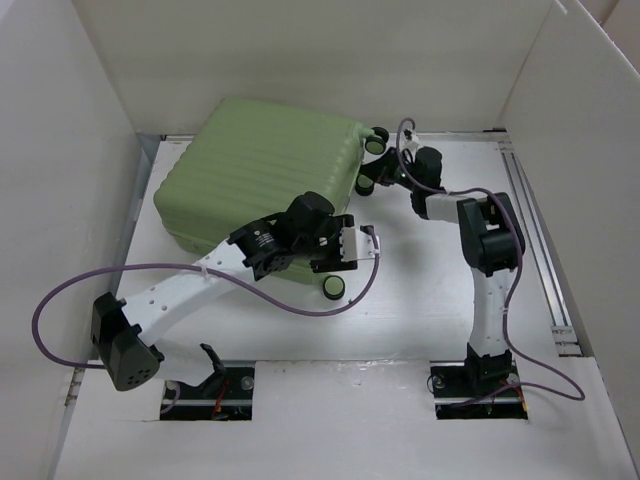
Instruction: Pack the luggage
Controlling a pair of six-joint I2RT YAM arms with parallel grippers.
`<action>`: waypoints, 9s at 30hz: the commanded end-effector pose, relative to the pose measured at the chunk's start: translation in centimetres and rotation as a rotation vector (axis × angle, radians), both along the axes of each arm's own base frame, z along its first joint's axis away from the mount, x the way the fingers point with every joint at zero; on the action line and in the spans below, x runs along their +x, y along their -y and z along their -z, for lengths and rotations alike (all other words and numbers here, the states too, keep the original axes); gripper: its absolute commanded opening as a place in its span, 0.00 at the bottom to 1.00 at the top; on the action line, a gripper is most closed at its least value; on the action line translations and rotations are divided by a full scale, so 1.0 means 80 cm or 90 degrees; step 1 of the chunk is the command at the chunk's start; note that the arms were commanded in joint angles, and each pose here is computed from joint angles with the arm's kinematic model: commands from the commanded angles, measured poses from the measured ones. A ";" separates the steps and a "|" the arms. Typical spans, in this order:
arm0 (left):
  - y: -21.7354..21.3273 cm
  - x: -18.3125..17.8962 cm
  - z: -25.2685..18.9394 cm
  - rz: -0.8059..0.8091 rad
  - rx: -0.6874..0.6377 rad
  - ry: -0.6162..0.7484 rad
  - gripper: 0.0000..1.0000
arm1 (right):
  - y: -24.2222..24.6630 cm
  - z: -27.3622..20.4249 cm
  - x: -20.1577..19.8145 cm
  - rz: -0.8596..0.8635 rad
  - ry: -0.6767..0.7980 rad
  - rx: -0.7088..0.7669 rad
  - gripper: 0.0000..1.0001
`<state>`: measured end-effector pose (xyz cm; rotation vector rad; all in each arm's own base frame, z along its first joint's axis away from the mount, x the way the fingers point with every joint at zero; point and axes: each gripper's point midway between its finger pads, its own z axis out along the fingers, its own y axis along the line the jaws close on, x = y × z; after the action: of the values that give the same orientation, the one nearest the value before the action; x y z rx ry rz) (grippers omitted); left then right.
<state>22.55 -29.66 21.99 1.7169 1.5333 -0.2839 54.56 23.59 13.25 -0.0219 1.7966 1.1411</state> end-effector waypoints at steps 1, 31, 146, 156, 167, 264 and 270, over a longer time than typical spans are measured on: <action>-0.059 -0.080 0.061 0.006 0.121 -0.180 0.00 | 0.116 -0.038 0.091 0.197 0.049 0.015 0.00; -0.010 -0.031 -0.025 0.010 0.040 -0.101 1.00 | 0.072 -0.076 0.093 -0.104 0.258 -0.143 0.00; -0.207 0.132 -0.216 -0.297 -0.194 0.064 0.87 | -0.194 -0.064 -0.372 -0.235 0.250 -0.336 0.00; -0.195 -0.026 -0.050 -0.131 0.024 -0.155 1.00 | -0.202 -0.063 -0.299 -0.191 0.221 -0.323 0.00; -0.215 0.046 -0.027 -0.336 -0.011 -0.058 1.00 | -0.224 -0.066 -0.311 -0.202 0.218 -0.298 0.00; -0.228 0.069 0.009 -0.430 0.041 -0.091 0.00 | 0.304 -0.107 0.058 0.038 0.360 -0.503 0.00; -0.194 0.059 -0.024 -0.366 -0.074 -0.156 0.42 | 0.194 -0.071 0.013 -0.102 0.395 -0.483 0.00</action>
<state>27.16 -16.17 20.19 1.2084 2.0818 -0.3032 53.67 3.40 13.97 -0.6573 1.8692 0.5419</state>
